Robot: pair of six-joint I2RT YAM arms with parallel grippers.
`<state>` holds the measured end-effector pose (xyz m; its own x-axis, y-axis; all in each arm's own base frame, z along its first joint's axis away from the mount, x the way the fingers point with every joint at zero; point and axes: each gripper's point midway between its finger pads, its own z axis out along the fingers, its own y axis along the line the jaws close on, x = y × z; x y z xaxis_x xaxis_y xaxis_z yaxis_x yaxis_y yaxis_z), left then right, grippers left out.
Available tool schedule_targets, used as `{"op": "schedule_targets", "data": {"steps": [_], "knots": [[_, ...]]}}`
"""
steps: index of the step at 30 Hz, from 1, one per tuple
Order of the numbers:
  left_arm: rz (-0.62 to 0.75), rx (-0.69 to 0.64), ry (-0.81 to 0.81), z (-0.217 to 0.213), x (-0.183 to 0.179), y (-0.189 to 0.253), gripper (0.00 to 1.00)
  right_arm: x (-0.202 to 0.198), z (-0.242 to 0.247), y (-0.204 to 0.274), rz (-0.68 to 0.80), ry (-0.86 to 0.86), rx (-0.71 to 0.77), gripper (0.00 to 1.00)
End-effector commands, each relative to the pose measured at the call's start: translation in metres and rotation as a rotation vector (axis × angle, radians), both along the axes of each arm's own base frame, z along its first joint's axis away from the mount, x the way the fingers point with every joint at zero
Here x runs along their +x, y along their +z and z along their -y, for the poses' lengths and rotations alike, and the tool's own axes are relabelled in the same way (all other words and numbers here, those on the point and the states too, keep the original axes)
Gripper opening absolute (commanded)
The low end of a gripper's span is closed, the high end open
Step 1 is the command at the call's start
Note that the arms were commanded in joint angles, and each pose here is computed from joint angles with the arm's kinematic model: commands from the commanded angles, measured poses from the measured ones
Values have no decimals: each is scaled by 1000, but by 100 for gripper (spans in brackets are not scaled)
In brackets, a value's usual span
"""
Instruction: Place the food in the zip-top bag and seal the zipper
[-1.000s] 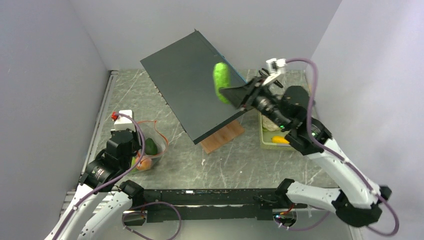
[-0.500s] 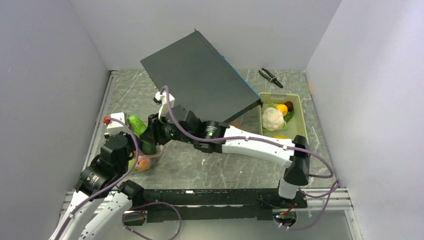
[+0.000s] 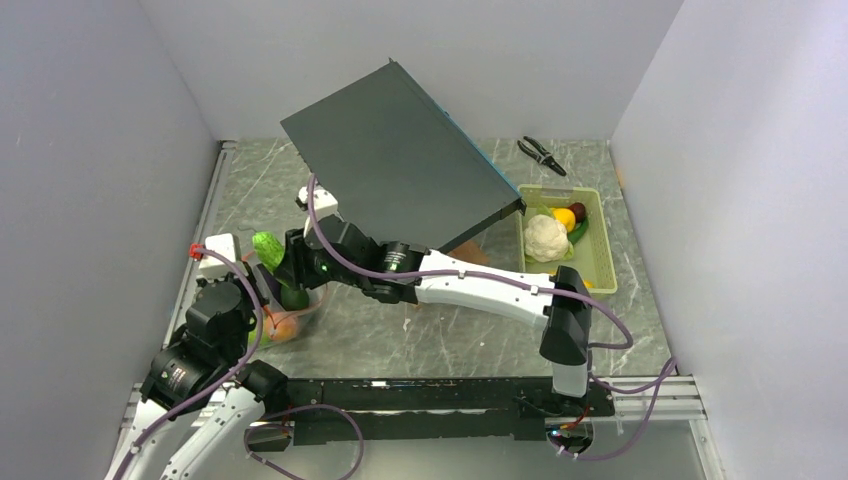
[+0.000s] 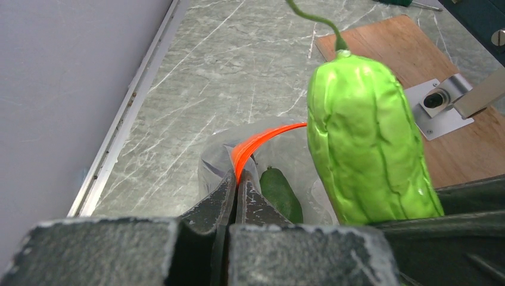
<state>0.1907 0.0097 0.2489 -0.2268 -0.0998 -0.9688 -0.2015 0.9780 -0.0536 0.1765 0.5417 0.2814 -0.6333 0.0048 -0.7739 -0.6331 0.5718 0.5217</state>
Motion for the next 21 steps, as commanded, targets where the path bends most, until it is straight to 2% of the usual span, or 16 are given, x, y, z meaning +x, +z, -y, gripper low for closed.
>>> {"op": "schedule_targets", "data": {"steps": [1,5,11,19,21], "knots": [[48,-24,22,-2,1,11,0,0,-6,9,10,-32,50,0],[45,-27,21,-2,1,11,0,1,-13,-2,64,-23,79,0],[54,-33,29,-4,-1,12,0,13,-24,-36,159,-37,-9,14],[50,-34,21,-3,0,11,0,13,-23,-46,162,-36,-53,58],[48,-33,22,-3,0,11,0,14,-21,-46,160,-41,-66,66]]}}
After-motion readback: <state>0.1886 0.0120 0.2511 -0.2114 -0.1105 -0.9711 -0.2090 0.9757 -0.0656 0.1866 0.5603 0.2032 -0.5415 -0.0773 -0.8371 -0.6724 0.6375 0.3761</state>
